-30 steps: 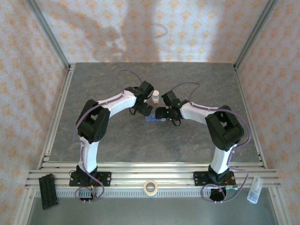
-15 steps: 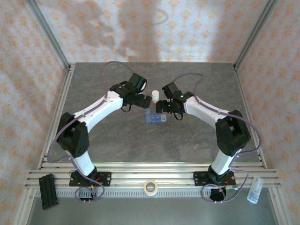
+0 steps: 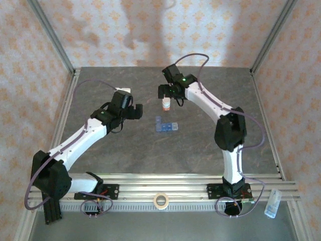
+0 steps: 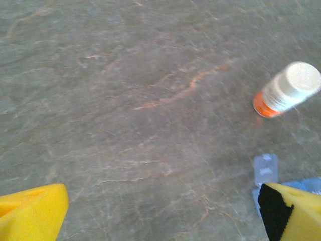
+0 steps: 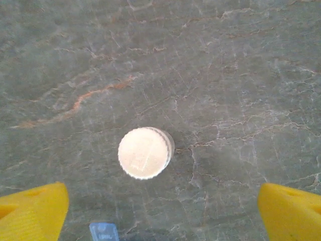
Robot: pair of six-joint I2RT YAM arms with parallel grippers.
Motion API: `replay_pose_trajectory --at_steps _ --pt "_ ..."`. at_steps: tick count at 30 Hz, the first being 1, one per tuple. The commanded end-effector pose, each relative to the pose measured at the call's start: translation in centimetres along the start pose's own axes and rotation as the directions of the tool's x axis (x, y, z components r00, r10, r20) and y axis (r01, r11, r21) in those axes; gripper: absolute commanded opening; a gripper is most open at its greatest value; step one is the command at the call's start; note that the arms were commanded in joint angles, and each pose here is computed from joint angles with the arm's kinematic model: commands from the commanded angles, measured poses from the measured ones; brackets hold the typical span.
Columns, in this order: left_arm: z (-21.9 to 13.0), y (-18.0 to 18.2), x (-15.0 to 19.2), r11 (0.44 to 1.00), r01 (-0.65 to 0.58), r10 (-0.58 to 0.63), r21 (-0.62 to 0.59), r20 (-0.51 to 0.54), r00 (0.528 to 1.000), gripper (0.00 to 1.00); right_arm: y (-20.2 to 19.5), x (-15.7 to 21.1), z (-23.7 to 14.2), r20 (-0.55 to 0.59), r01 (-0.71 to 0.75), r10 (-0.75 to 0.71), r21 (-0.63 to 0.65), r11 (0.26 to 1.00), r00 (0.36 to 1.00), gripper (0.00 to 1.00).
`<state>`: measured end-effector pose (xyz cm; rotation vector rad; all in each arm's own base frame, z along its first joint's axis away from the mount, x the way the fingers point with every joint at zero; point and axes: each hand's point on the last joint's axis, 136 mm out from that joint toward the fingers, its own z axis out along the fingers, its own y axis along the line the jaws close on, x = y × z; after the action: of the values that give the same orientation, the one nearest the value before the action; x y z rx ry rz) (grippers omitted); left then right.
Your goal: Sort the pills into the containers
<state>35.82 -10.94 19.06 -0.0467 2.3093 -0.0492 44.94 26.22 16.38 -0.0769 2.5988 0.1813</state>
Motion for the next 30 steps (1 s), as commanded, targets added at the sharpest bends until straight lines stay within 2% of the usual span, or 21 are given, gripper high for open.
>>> replay_pose_trajectory --at_steps 1,9,14,24,30 --pt "-0.1 1.0 -1.3 0.992 0.117 -0.114 -0.039 0.09 0.989 1.0 -0.5 0.6 1.6 -0.095 0.048 -0.042 0.066 0.997 0.995 0.91" --pt "1.4 0.8 1.4 0.984 0.175 -0.174 -0.022 0.023 0.984 1.0 0.1 0.6 5.2 -0.16 0.078 -0.062 0.092 0.993 0.985 0.8" --pt "1.9 0.3 2.1 0.988 0.157 -0.157 -0.009 -0.028 0.987 1.0 0.3 1.5 6.2 -0.187 0.067 -0.05 0.085 0.994 0.981 0.77" --pt "1.5 0.1 1.5 0.99 0.142 -0.142 0.0 -0.016 0.99 1.0 0.3 2.5 7.6 -0.214 0.086 -0.069 0.074 0.994 0.974 0.7" --pt "1.0 0.2 1.0 0.989 0.147 -0.147 0.015 0.015 0.989 1.0 0.6 3.2 8.6 -0.227 0.101 -0.088 0.047 0.994 0.97 0.62"
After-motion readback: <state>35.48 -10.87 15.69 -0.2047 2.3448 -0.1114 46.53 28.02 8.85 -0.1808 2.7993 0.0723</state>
